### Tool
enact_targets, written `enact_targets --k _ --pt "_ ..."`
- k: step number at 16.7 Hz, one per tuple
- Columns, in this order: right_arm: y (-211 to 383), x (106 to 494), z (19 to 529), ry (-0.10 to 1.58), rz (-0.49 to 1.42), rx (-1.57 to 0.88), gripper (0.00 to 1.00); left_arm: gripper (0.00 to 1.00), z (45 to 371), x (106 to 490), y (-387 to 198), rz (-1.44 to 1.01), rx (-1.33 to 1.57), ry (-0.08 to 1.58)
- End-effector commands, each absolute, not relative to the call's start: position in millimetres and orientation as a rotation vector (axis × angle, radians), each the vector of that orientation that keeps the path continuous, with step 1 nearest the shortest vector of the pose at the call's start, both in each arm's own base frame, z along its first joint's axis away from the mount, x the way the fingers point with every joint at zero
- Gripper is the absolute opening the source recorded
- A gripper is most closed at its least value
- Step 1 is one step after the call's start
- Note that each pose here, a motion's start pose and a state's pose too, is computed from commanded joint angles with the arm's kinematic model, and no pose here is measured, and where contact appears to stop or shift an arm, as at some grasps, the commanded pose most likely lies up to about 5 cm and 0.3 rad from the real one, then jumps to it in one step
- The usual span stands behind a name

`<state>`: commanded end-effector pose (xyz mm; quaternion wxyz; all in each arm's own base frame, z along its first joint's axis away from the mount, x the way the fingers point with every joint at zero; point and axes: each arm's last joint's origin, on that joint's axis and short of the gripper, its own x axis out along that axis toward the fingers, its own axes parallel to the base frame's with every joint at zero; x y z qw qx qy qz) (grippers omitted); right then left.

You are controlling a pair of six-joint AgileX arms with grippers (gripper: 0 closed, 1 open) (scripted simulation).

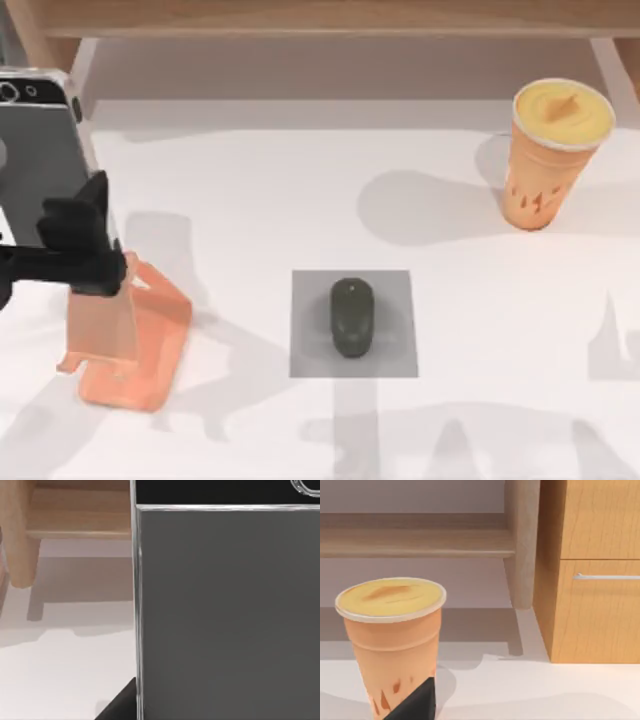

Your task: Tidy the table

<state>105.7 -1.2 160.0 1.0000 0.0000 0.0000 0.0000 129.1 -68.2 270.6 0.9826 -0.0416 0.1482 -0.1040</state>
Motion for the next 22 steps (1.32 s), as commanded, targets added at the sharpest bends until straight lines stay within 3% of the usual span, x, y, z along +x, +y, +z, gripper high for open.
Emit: enact_targets --k 3,5,11,22 --pt "-1 106 160 0.0 0.0 0.0 1.0 0.0 218 139 -73 -0.185 0.004 0.447" --pt "-1 106 160 0.0 0.0 0.0 1.0 0.0 200 143 -73 -0.173 0.028 0.484" --pt "-1 106 160 0.0 0.0 0.0 1.0 0.0 196 145 -73 -0.171 0.034 0.491" --pt "-1 106 160 0.0 0.0 0.0 1.0 0.83 196 145 -73 -0.171 0.034 0.491"
